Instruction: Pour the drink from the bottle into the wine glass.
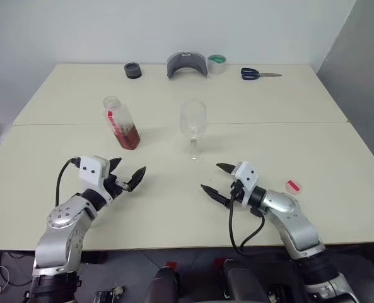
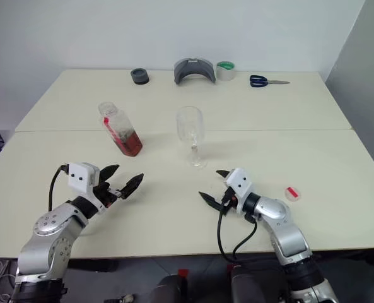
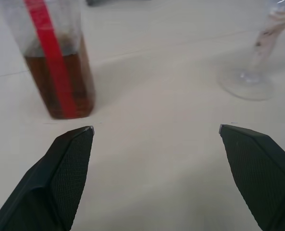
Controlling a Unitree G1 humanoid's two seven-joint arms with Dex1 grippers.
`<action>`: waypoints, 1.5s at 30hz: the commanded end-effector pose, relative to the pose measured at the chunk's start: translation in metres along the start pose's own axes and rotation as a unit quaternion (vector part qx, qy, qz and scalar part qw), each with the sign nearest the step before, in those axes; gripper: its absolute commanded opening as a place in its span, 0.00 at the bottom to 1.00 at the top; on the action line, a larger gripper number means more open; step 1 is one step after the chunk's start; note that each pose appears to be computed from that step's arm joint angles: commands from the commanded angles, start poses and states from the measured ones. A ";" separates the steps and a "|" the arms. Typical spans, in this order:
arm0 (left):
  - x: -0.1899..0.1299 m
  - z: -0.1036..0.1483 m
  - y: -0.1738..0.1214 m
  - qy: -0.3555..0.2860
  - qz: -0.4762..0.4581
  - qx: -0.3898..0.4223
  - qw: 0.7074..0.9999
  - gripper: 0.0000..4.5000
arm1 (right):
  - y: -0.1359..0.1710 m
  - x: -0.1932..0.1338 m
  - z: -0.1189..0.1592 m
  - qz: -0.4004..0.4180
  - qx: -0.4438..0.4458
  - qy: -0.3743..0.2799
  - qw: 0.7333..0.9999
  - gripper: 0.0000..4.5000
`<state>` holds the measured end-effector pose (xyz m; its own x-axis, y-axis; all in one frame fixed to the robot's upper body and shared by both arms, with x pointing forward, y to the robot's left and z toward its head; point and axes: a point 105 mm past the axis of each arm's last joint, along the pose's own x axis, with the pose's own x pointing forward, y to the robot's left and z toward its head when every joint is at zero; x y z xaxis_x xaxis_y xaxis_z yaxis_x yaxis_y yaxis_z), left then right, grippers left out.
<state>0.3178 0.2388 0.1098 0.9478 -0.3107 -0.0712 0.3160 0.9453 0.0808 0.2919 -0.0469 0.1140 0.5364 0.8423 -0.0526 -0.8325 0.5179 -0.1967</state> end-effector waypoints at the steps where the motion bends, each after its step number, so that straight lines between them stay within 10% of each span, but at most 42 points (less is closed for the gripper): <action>1: 0.004 0.015 0.017 -0.035 0.032 -0.007 0.999 1.00 | 0.014 0.001 0.027 0.036 -0.003 -0.033 0.999 0.99; 45: 0.087 0.056 0.062 -0.053 0.020 0.039 0.998 1.00 | 0.014 0.011 0.049 0.062 0.003 -0.052 0.997 0.99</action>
<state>0.4202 0.2622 0.1463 0.9596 -0.2814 -0.0042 0.2800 0.9533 0.1136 0.2790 -0.0239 0.1462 0.4210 0.9070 -0.0133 -0.8940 0.4124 -0.1750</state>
